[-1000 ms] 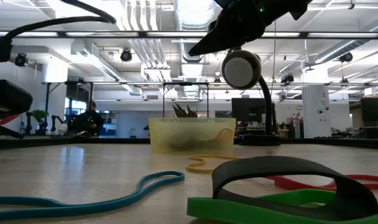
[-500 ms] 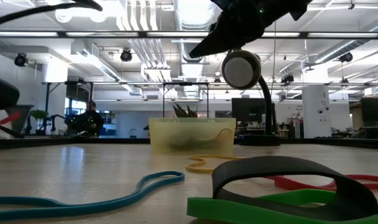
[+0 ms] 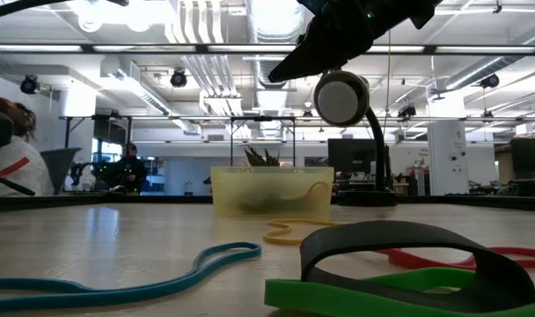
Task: Pick and place rubber bands into bin
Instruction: Put the red rubber band in the yellow bin
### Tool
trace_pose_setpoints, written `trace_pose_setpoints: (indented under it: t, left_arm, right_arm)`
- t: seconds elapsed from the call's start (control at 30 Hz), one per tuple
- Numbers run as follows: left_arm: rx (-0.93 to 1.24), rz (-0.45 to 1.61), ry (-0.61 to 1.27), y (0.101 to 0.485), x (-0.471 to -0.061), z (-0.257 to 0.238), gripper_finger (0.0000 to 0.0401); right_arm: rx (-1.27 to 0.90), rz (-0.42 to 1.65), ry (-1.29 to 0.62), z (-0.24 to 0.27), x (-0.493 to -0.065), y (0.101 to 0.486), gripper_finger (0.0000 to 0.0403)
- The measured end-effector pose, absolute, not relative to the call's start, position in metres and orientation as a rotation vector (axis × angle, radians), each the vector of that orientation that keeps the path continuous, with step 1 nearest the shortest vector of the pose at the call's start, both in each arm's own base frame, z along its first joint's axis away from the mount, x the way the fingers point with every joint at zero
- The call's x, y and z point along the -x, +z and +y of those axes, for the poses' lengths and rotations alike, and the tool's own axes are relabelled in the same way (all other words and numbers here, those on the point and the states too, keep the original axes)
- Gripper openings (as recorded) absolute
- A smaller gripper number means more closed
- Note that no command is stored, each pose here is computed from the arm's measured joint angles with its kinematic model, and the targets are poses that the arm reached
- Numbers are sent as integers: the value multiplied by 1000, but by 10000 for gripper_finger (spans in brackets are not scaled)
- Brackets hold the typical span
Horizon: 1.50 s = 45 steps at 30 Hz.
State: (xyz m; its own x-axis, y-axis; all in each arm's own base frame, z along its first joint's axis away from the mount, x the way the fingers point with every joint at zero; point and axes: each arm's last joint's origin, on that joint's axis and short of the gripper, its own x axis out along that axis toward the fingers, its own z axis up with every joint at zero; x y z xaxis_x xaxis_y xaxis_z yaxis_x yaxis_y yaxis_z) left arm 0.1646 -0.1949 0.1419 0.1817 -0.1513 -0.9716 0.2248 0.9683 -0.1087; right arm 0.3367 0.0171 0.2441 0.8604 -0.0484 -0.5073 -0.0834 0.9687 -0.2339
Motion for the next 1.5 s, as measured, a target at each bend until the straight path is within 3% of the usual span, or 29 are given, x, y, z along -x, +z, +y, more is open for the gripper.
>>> trace_pose_setpoints:
  t: [0.17, 0.53, 0.63, 1.0, 1.5]
  left_arm:
    - [-88, 1390, -251, 139, -167, -197, 6]
    - [-266, 1359, -184, 147, -169, -195, 0]
    - [-388, 1321, -76, 151, -171, -189, 0]
    - [-594, 1098, 158, 167, -178, -183, 0]
    - [-710, 767, 453, 204, -198, -155, 0]
  right_arm:
    - [250, 536, 18, 17, -337, 244, 176]
    - [247, 536, 19, 18, -337, 244, 176]
    - [247, 536, 19, 18, -337, 244, 176]
    - [248, 543, 15, 17, -336, 244, 176]
    - [248, 543, 15, 17, -336, 244, 176]
